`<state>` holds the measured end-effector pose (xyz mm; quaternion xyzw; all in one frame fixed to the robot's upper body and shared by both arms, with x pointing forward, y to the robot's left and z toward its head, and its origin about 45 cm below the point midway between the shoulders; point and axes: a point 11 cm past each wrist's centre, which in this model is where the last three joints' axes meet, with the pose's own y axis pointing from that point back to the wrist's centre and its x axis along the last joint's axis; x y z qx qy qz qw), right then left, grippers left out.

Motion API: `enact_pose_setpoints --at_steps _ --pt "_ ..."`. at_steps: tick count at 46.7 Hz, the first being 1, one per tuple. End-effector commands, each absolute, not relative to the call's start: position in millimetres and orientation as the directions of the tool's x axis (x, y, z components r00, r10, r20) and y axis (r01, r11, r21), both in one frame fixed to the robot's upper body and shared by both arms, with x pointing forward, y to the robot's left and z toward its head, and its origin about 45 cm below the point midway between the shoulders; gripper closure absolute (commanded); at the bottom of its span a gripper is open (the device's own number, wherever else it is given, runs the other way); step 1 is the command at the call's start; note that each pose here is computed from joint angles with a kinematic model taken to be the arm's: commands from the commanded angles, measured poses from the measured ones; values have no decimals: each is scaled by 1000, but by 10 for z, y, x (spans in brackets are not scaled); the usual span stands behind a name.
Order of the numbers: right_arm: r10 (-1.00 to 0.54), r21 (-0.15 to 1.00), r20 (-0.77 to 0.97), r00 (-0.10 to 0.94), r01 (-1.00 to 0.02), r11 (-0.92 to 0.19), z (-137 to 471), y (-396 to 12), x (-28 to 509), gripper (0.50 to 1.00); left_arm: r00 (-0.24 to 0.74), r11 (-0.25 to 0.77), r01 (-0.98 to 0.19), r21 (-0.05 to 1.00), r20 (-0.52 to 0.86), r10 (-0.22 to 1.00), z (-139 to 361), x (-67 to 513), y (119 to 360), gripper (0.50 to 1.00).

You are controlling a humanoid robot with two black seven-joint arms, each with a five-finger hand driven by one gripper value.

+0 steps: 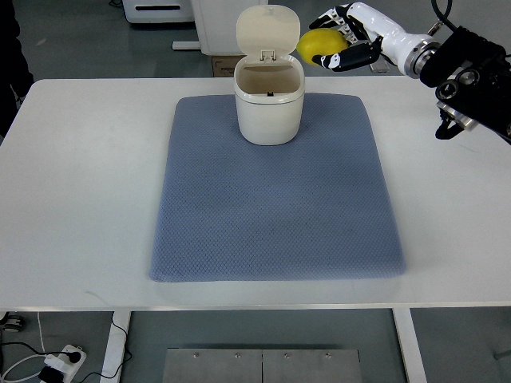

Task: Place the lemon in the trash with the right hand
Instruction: 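Lift the lemon and carry it over the open white bin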

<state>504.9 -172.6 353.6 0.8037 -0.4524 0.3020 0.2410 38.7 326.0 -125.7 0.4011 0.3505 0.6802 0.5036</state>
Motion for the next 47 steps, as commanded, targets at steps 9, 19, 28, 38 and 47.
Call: enact_pose_setpoints --at_steps 9,19,28,38,47 --pt "-525 134 746 409 -866 -482 3530 -1434 5040 1000 -171 -247 -403 881 193 966 -1258 378 3260 500" --pt "-488 168 772 407 -871 -461 3481 -1344 5051 1000 -171 -247 -404 881 193 966 -1257 387 3260 500" --pt "-479 187 777 408 -877 -443 3478 -1242 5065 1000 -171 -247 -404 881 193 966 -1257 387 3260 500" --pt "-485 178 782 391 -887 -426 3484 -1098 5098 1000 -171 -247 -404 881 193 966 -1257 387 3260 500" --pt "-475 181 793 382 -892 -415 3439 -992 5116 1000 -171 -247 -403 881 193 966 -1258 378 3260 500"
